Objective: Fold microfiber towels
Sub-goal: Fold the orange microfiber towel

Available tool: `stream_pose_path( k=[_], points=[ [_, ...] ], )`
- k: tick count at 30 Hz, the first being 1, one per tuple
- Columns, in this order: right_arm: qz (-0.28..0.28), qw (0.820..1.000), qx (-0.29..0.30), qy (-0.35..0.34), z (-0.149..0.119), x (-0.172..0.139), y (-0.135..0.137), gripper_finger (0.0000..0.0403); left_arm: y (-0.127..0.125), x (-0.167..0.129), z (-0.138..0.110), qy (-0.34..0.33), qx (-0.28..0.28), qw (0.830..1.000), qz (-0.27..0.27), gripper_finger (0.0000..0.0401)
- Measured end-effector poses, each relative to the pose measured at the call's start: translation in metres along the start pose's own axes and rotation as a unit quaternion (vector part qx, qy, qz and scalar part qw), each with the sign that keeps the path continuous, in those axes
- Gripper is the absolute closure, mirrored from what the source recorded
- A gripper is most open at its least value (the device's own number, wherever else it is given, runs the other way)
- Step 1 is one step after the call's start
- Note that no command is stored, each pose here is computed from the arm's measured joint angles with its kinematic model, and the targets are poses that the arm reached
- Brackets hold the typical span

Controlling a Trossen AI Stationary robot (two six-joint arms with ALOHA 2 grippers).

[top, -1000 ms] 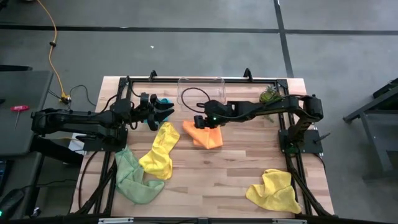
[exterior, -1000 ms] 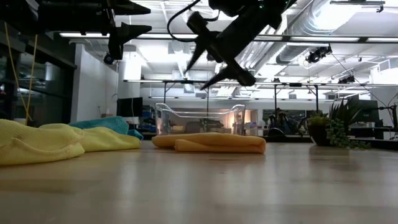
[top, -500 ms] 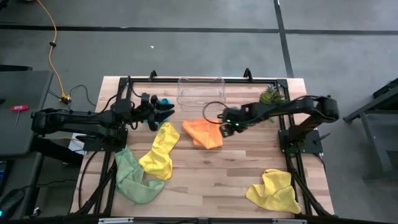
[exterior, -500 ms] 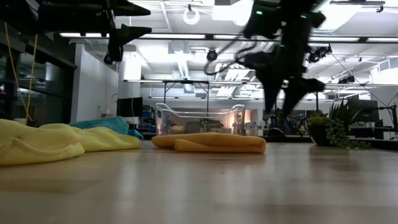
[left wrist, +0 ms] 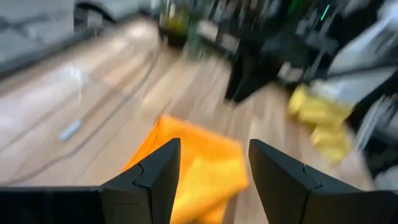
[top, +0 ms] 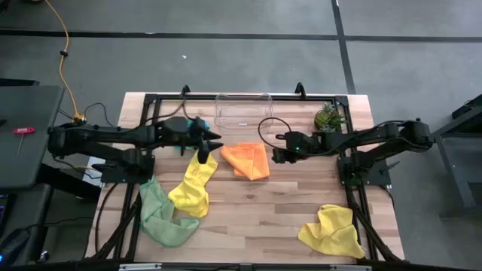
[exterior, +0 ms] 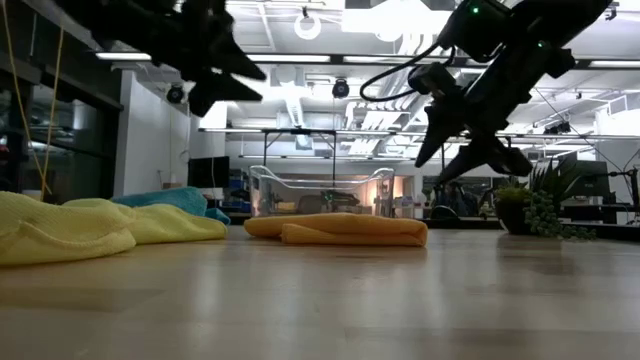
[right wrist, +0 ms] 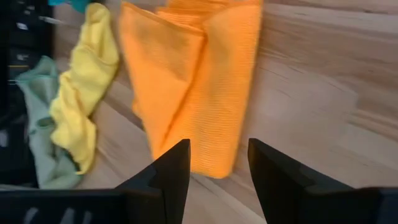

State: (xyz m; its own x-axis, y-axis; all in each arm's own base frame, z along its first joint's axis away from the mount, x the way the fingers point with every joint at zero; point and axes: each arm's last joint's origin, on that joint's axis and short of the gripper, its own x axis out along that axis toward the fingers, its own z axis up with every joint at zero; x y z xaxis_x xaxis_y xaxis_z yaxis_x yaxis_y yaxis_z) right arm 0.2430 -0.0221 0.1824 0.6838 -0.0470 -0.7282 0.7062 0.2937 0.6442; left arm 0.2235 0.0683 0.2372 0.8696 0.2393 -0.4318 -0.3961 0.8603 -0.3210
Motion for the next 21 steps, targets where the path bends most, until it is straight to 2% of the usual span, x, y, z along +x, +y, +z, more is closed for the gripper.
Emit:
stream_pose_path(
  k=[6,10,15,21],
  points=[
    [0.046,0.999,-0.007,-0.018,0.003,0.000,0.009,0.0251,0.001,0.030,-0.003,0.111,0.019,0.993,0.026,0.0220],
    [0.056,0.998,-0.004,-0.021,0.005,0.008,0.013,0.0251,0.001,0.036,-0.007,0.143,0.008,0.990,-0.005,0.0220],
    [0.034,0.999,-0.012,-0.012,0.011,0.037,0.028,0.0251,-0.005,0.022,0.004,0.116,0.007,0.992,-0.047,0.0220],
    [-0.034,0.999,-0.011,-0.025,0.029,0.077,0.043,0.0251,-0.012,-0.022,0.032,0.004,0.009,0.998,-0.061,0.0220]
  ],
)
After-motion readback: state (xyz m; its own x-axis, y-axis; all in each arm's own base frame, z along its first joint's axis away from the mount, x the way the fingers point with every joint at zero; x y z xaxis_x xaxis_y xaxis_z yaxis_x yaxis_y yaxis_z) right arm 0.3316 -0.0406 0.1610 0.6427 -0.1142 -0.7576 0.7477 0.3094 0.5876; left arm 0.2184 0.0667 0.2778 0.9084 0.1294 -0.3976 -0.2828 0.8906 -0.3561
